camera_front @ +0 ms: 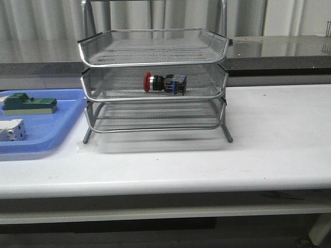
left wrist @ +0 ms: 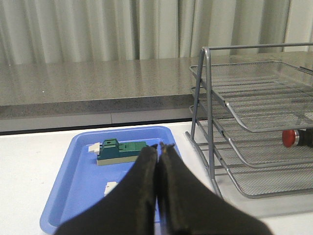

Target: Place button on rack with both arms

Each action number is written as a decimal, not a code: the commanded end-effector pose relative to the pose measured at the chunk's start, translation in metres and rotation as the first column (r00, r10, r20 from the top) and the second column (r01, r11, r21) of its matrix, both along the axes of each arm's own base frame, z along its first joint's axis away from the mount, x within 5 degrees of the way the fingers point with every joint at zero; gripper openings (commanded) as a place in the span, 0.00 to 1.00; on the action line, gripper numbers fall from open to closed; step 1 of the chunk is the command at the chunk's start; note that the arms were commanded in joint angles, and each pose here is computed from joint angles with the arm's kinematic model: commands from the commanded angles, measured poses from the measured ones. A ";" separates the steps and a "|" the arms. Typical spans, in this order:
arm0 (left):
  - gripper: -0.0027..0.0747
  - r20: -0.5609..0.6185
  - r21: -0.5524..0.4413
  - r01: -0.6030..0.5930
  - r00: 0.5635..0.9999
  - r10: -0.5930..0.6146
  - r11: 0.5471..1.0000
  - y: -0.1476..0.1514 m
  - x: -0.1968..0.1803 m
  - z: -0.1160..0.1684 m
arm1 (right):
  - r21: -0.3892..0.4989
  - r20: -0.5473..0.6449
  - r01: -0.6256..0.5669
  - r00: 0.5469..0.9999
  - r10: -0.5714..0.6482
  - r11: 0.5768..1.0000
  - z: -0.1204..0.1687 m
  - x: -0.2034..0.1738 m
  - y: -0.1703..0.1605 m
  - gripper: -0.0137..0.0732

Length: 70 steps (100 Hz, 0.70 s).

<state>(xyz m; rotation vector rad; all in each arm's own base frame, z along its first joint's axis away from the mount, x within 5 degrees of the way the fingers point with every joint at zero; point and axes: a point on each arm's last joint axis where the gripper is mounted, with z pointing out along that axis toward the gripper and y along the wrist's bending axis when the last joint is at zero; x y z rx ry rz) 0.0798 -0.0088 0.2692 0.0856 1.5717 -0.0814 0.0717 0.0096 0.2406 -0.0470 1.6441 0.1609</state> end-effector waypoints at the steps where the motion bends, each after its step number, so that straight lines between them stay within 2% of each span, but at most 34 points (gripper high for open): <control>1: 0.01 0.078 -0.028 -0.038 0.996 0.040 0.999 0.004 0.000 0.015 | 0.021 0.148 0.027 0.988 -0.029 0.999 0.007 -0.004 -0.002 0.09; 32: 0.01 0.078 -0.028 -0.038 0.996 0.040 0.999 0.004 0.000 0.015 | 0.044 0.218 0.032 0.975 -0.041 0.999 -0.024 -0.019 -0.004 0.09; 70: 0.01 0.076 -0.028 -0.037 0.996 0.039 0.999 0.004 0.000 0.014 | 0.040 0.197 0.033 0.980 -0.041 0.999 -0.027 -0.018 -0.004 0.09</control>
